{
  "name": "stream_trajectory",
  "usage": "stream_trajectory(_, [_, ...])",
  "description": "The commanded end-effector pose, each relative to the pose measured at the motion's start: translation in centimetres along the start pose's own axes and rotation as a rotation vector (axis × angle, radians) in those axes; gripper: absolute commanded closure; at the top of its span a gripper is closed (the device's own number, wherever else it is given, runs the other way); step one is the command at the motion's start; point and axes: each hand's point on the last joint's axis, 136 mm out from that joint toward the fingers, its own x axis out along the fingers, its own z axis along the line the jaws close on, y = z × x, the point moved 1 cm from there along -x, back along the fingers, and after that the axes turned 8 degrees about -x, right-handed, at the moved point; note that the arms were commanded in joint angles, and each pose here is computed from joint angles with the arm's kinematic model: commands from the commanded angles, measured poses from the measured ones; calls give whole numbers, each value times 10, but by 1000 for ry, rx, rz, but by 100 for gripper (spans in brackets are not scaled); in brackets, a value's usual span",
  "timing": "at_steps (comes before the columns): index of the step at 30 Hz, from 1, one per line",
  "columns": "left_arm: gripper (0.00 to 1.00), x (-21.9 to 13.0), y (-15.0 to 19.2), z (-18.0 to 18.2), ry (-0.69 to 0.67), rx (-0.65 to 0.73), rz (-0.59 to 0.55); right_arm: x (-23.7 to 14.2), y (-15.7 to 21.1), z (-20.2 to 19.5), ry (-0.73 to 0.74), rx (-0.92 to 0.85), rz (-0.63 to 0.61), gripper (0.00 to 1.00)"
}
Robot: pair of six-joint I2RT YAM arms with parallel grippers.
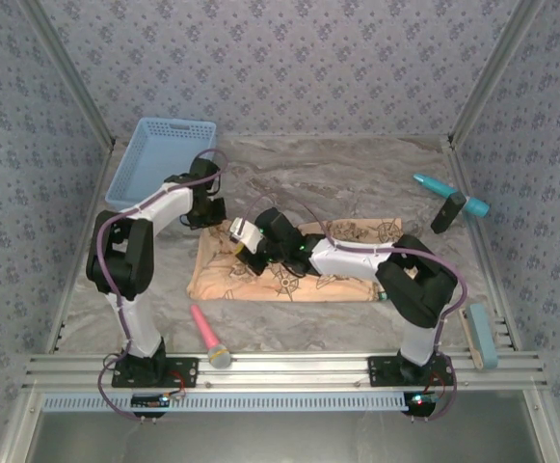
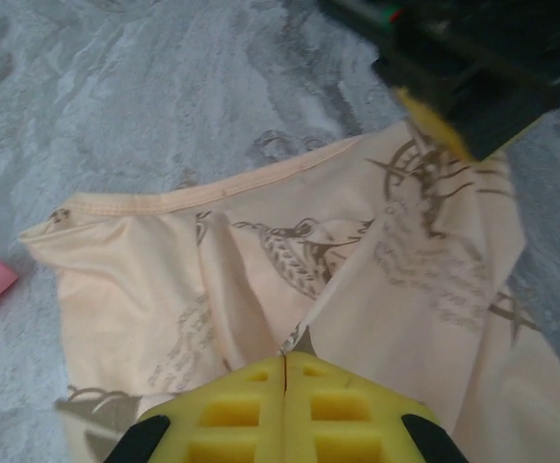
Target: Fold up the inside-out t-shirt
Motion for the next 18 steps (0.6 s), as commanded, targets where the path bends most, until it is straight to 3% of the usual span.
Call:
stream_trajectory(1, [100, -4, -16, 3, -14, 2, -40, 10, -15, 47, -178, -58, -25, 100])
stream_trajectory(3, [94, -5, -20, 3, -7, -3, -48, 24, -15, 60, -201, -46, -15, 99])
stream_trajectory(4, [85, -8, -22, 4, -5, -7, -57, 31, -19, 64, -212, -42, -21, 93])
stream_trajectory(5, [74, -9, -23, 5, -3, -14, -59, 38, -18, 65, -212, -28, -17, 78])
stream_trajectory(7, [65, -14, -25, 6, 4, -29, -65, 43, -12, 66, -221, 7, -2, 66])
stream_trajectory(12, [64, -35, -26, 0, 50, -39, -81, 11, -8, 34, -123, 88, -17, 55])
stream_trajectory(18, [74, -42, 9, -28, 148, -5, 14, -56, 20, -33, 205, 154, 61, 50])
